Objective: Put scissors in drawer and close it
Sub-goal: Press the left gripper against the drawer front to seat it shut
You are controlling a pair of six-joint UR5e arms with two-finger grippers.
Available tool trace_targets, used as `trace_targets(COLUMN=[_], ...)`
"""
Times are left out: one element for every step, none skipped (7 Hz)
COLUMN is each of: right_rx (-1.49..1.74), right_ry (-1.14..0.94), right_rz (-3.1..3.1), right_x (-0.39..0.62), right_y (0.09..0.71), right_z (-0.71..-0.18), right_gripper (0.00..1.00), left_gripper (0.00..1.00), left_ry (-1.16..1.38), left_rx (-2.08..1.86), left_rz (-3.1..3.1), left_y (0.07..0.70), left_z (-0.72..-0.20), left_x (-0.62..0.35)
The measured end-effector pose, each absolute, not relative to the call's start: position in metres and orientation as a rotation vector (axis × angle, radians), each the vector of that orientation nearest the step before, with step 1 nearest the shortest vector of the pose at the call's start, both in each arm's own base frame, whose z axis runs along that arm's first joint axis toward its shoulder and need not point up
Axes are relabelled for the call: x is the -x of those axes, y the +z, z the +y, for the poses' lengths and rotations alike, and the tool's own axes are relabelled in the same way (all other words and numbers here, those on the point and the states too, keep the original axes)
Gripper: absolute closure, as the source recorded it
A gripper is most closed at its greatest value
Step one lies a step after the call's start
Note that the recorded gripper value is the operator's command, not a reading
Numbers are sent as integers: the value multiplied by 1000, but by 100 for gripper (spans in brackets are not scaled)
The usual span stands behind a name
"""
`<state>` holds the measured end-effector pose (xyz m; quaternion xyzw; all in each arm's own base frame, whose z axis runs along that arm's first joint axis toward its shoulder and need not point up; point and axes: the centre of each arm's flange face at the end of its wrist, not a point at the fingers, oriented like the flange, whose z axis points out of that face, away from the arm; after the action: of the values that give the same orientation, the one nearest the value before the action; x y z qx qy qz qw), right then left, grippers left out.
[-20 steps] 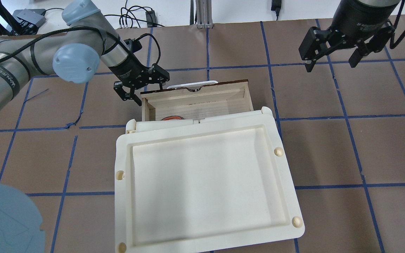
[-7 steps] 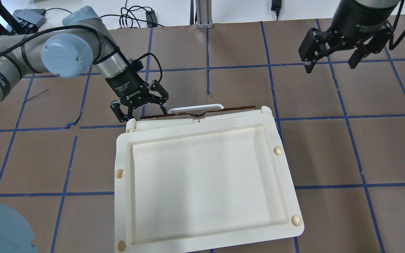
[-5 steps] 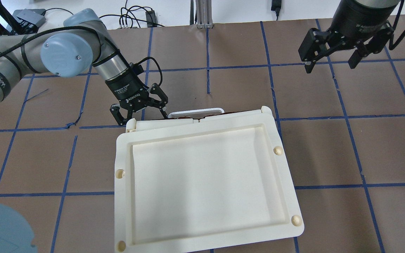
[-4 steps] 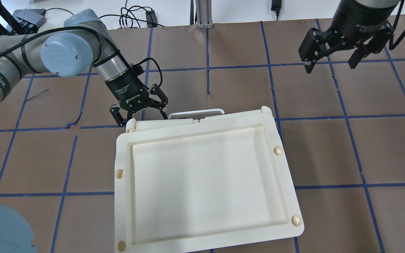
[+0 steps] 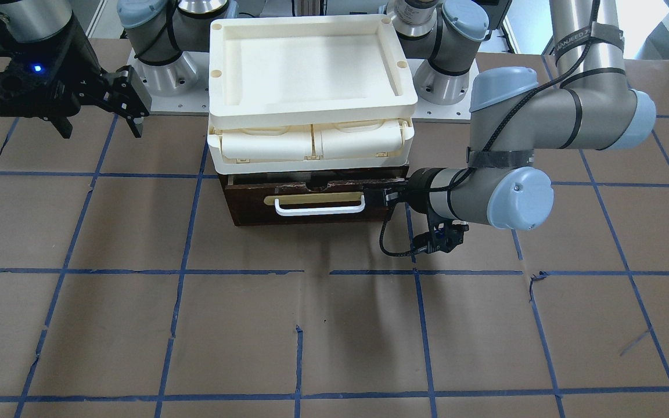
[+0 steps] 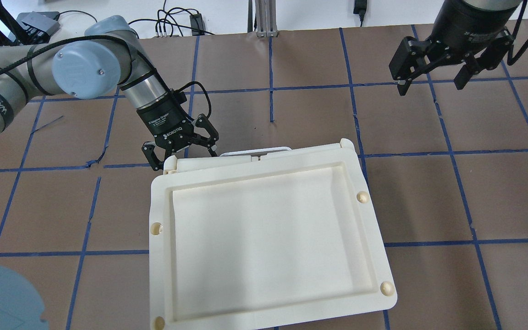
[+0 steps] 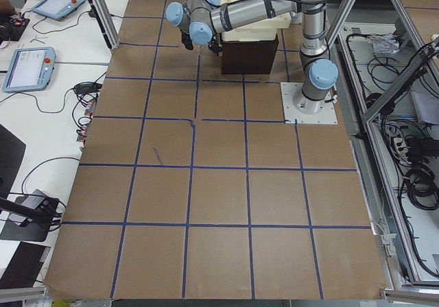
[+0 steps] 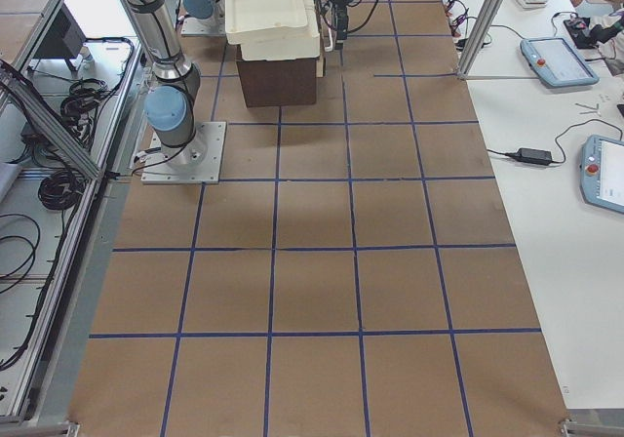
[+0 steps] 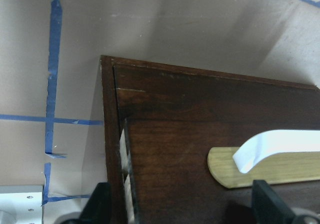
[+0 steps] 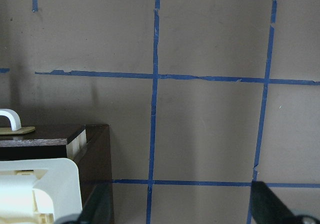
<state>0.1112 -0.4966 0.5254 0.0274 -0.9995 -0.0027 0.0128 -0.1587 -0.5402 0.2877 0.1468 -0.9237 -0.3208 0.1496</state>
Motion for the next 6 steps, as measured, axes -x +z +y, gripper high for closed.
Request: trace_targets(right_rx=[-85,-85,-85,-85,-85,-85], right_ry=[-9,-9,-9,-9,-9,-9], right_rz=[-3115,-3115,-3115,-3114,-3114,-3115], right_x=[-111,-111,-111,-111,-111,-111], right_y=[525,525,525,525,525,525], right_z=[-497,-497,-497,-497,-497,-497], right_gripper=[0,0,0,0,0,0], left_gripper=[0,0,0,0,0,0], left_ry=[-936,-943,-943,-936,-929,-918], left_rx=[-433,-438,-438,-435,-430,-421], left_rz=[-2651,-2649,-2648,-2650,-2651,-2655], left_y=[287,287,287,288,288,289], left_z=[-539,-538,-538,-539,-540,-541], left_x=[159,159,159,159,159,159])
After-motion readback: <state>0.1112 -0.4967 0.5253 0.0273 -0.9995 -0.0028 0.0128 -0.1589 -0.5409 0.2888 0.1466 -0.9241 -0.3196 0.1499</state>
